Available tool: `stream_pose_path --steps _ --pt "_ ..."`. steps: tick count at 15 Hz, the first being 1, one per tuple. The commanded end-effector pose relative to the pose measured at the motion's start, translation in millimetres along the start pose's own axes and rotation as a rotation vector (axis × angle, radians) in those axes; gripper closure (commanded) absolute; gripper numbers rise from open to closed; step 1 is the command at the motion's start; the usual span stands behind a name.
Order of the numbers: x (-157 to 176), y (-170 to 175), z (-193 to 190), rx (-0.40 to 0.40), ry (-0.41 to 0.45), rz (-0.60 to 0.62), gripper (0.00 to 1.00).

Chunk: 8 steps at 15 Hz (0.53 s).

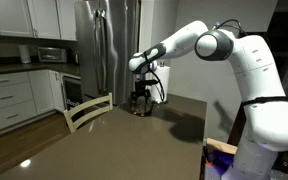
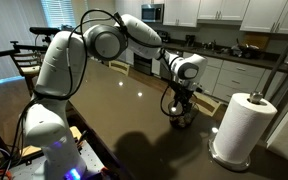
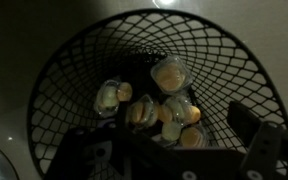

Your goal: Take one object from the black basket and put it on the table

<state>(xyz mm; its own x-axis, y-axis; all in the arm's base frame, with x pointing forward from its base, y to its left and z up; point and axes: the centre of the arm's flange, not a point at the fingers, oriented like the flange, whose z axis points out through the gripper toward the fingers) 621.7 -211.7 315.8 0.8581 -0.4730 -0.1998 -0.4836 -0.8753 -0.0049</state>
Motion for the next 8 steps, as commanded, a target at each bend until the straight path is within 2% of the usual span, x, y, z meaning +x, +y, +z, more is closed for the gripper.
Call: stream_pose_path --steps 1,6,7,8 --pt "9 6 10 0.008 0.005 0.008 0.0" --pt "19 6 32 -0.001 0.032 0.006 0.0" --pt "21 6 36 -0.002 0.034 0.004 0.2" --pt "23 6 39 -0.003 0.037 0.006 0.26"
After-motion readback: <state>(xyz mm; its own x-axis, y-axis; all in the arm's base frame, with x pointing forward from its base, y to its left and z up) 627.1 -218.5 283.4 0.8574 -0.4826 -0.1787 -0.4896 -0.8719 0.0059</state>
